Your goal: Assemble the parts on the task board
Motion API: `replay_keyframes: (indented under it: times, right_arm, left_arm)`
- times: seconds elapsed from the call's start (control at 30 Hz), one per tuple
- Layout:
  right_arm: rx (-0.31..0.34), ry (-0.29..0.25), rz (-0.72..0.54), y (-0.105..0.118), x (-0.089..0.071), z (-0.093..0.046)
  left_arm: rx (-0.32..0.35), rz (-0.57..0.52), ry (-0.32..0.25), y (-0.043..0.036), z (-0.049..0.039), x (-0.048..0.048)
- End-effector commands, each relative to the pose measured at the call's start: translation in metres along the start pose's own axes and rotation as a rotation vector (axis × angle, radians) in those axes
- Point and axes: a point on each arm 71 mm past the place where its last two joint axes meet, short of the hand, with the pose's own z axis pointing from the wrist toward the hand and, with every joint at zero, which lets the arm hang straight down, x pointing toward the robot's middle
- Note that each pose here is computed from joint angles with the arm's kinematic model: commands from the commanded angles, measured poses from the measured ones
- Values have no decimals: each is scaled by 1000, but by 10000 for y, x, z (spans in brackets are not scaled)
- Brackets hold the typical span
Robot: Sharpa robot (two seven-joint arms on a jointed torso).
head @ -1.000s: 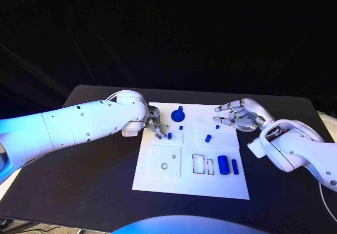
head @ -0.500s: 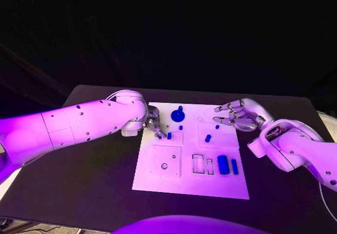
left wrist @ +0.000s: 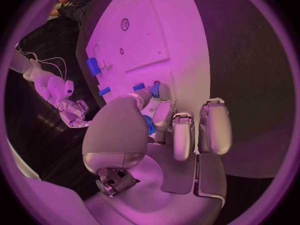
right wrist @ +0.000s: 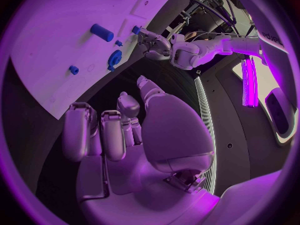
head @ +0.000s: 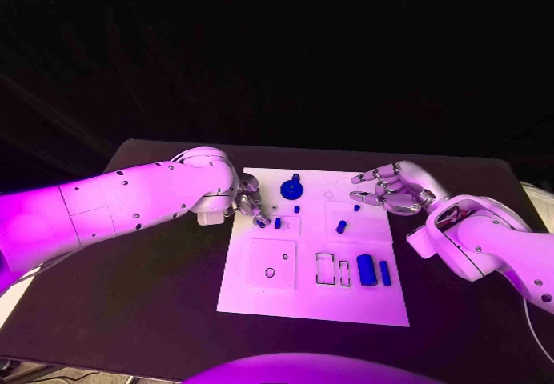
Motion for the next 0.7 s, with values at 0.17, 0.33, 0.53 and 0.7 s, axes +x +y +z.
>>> replay_keyframes:
  times: [0.17, 0.33, 0.53, 0.7]
  right_arm:
    - [-2, 18, -2, 4, 20, 2]
    - [-1, 20, -1, 4, 22, 3]
    - [-2, 21, -1, 6, 25, 3]
    - [-2, 22, -1, 8, 28, 5]
  left_arm:
    - [1, -4, 60, 5, 19, 57]
    - [-9, 25, 63, -9, 34, 46]
    - [-14, 53, 72, -38, 61, 28]
    - [-13, 93, 86, -85, 79, 25]
